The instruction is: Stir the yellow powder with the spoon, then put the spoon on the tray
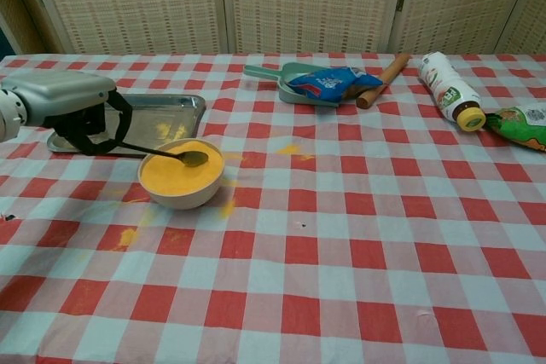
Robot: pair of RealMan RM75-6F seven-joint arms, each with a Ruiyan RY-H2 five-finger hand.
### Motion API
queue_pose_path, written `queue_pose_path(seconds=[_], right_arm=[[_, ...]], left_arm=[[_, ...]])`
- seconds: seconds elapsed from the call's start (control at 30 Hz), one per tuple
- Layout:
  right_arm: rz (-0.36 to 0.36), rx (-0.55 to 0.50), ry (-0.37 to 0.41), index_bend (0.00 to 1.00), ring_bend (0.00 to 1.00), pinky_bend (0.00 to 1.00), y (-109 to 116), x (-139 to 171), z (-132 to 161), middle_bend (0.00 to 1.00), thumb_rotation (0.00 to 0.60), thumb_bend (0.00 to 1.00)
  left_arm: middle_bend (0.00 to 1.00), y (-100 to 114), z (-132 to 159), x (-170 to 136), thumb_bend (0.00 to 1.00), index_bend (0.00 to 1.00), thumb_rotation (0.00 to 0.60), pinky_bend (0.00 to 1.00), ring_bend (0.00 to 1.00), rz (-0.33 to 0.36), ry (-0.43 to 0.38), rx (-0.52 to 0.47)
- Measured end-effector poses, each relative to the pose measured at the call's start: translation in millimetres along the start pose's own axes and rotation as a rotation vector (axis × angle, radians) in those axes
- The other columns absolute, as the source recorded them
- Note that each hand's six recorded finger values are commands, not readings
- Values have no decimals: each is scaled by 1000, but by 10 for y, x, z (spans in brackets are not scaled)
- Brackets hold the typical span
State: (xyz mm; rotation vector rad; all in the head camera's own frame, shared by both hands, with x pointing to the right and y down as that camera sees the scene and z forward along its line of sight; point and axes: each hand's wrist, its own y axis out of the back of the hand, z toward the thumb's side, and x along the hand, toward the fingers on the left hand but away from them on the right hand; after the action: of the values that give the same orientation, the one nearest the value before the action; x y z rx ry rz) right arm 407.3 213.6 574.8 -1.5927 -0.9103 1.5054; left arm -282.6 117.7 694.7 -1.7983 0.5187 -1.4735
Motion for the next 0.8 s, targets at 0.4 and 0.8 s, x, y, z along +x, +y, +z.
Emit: queue_pose_path(seconds=[0.4, 0.8], right_arm=[[10, 4, 13, 0, 0, 0, -28, 1, 38, 0, 600, 91], [6, -1, 28, 0, 0, 0, -15, 14, 63, 0, 600, 91]], left_arm=[[1000, 153, 11, -194, 832, 1000, 600, 1000, 1000, 18, -19, -42], [1000, 109, 30, -319, 833, 1000, 600, 1000, 1000, 1, -5, 40]])
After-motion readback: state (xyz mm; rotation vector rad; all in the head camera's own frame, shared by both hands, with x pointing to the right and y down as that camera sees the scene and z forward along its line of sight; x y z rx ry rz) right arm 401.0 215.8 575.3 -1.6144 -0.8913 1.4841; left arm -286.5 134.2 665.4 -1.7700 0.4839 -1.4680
